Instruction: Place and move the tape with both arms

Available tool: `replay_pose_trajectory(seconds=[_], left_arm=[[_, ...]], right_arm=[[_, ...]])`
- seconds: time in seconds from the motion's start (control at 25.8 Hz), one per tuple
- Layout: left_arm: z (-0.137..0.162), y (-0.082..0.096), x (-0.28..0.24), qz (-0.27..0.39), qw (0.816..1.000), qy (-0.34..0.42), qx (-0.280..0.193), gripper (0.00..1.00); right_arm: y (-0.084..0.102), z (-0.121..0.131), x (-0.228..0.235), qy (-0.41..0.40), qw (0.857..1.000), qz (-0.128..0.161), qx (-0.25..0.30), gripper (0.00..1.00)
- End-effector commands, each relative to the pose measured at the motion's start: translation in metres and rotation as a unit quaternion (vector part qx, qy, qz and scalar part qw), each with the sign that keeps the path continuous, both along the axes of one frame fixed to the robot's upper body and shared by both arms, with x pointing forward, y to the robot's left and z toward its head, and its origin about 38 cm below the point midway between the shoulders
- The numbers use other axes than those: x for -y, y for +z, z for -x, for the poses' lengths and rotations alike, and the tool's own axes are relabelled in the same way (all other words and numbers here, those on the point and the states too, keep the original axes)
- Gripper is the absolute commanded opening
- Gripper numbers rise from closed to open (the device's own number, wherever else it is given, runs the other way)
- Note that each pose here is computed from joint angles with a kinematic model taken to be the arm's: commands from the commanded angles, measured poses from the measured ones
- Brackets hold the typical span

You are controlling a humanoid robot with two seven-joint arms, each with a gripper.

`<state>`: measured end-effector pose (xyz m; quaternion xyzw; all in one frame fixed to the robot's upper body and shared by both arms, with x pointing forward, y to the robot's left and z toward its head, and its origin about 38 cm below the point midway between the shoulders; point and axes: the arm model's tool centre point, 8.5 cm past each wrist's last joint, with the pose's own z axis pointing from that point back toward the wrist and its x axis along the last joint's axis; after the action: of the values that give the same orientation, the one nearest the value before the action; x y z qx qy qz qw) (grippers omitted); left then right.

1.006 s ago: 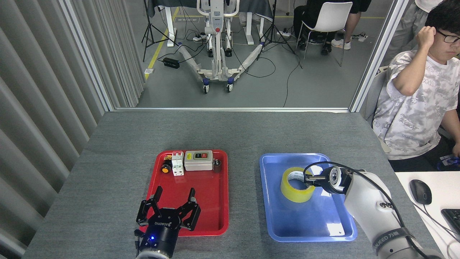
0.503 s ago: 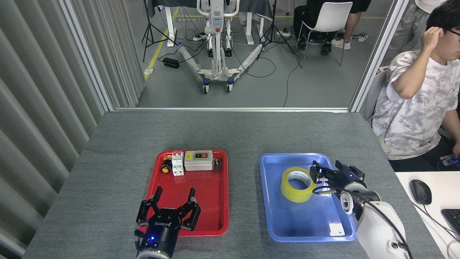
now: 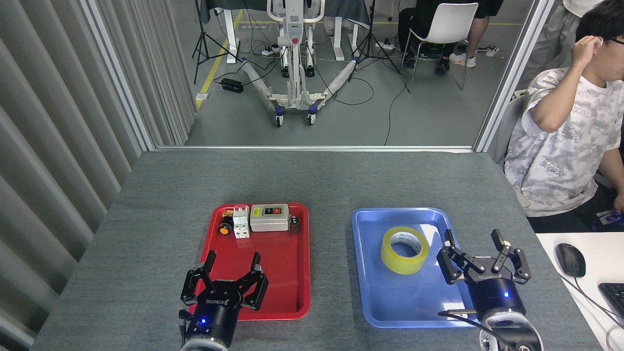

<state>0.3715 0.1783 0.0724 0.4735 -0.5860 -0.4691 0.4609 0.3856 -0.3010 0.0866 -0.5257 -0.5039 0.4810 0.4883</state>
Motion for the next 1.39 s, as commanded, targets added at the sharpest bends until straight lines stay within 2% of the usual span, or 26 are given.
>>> replay_pose_trajectory(seconds=[0.0,0.15,0.31,0.43,0.66,1.35], left_arm=[[0.001,-0.002,-0.005,-0.003,1.0,0.004,-0.004,0.99],[0.002,-0.003,-0.012,-0.002,1.0,0.015,-0.006,0.99],[0.002,-0.004,-0.012,-0.002,1.0,0.014,-0.005,0.99],[0.002,-0.004,-0.013,-0.003,1.0,0.014,-0.005,0.99],[0.002,-0.003,-0.012,-0.002,1.0,0.014,-0.004,0.99],[0.002,-0.004,-0.019,-0.001,1.0,0.023,-0.005,0.99]], right_arm=[[-0.007,0.025,-0.008,-0.016,1.0,0.002,0.003,0.99],[-0.01,0.034,-0.012,-0.017,1.0,0.013,-0.004,0.99],[-0.009,0.033,-0.009,0.029,0.999,0.016,-0.006,1.0],[-0.01,0.036,-0.012,0.047,0.999,-0.004,0.0,1.0],[-0.023,0.046,-0.01,0.04,0.999,-0.006,-0.016,1.0],[-0.017,0.042,-0.001,0.024,1.0,-0.008,-0.005,1.0]])
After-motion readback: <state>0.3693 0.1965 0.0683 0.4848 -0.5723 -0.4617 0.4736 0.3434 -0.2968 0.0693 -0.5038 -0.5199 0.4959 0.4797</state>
